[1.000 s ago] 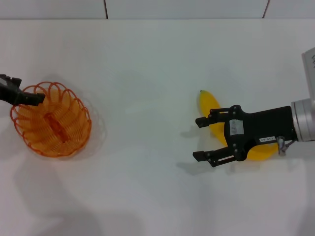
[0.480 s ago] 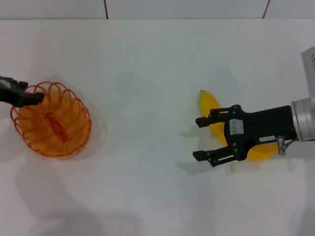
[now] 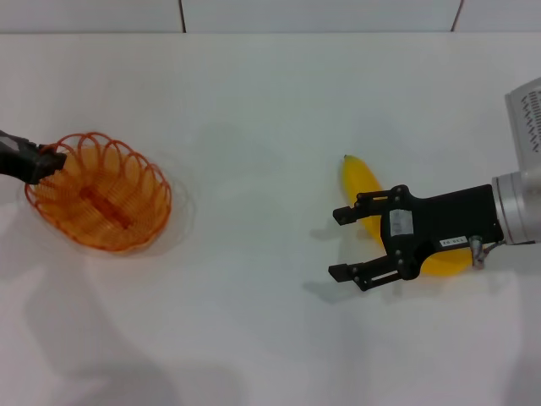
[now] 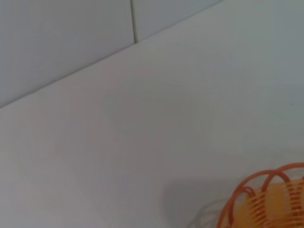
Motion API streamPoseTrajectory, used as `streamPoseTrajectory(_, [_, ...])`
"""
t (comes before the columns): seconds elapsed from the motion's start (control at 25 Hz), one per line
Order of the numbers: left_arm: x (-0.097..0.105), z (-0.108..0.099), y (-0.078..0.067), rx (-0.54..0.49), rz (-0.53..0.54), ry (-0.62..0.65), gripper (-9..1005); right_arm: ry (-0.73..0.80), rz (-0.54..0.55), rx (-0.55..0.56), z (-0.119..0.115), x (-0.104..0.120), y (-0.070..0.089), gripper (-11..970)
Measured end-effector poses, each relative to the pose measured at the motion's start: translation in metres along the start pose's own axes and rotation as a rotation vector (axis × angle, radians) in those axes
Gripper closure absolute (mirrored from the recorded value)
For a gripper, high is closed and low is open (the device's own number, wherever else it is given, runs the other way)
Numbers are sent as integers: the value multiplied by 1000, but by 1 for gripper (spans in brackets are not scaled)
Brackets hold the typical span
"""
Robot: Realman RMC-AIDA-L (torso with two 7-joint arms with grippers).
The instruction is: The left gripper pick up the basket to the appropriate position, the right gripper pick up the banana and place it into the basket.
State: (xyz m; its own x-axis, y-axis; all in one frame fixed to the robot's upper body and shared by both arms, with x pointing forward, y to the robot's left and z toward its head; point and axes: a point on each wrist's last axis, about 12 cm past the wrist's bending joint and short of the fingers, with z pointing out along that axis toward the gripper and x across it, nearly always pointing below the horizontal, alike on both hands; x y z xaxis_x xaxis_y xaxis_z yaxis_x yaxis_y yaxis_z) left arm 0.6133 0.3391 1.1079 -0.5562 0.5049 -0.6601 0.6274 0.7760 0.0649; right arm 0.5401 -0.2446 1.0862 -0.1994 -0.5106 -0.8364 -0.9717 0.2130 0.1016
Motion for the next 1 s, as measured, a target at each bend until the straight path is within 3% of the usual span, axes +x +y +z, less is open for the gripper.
streamPoseTrajectory(0.16, [-1,-2,1,-1,-7,-18,813,0,0,0,0,0,0,97])
streamPoseTrajectory(0.4, [-9,-7,1,27,-33,-85,852,1,3,0,0,1,0,97])
streamPoseTrajectory(0.68, [-21,-6,-9,60,-11,-186,932,1,4,2,0,1,0,96])
streamPoseTrajectory(1.0, [-30,2,-20,95,0,-284,933,0,2,1,0,0,0,96])
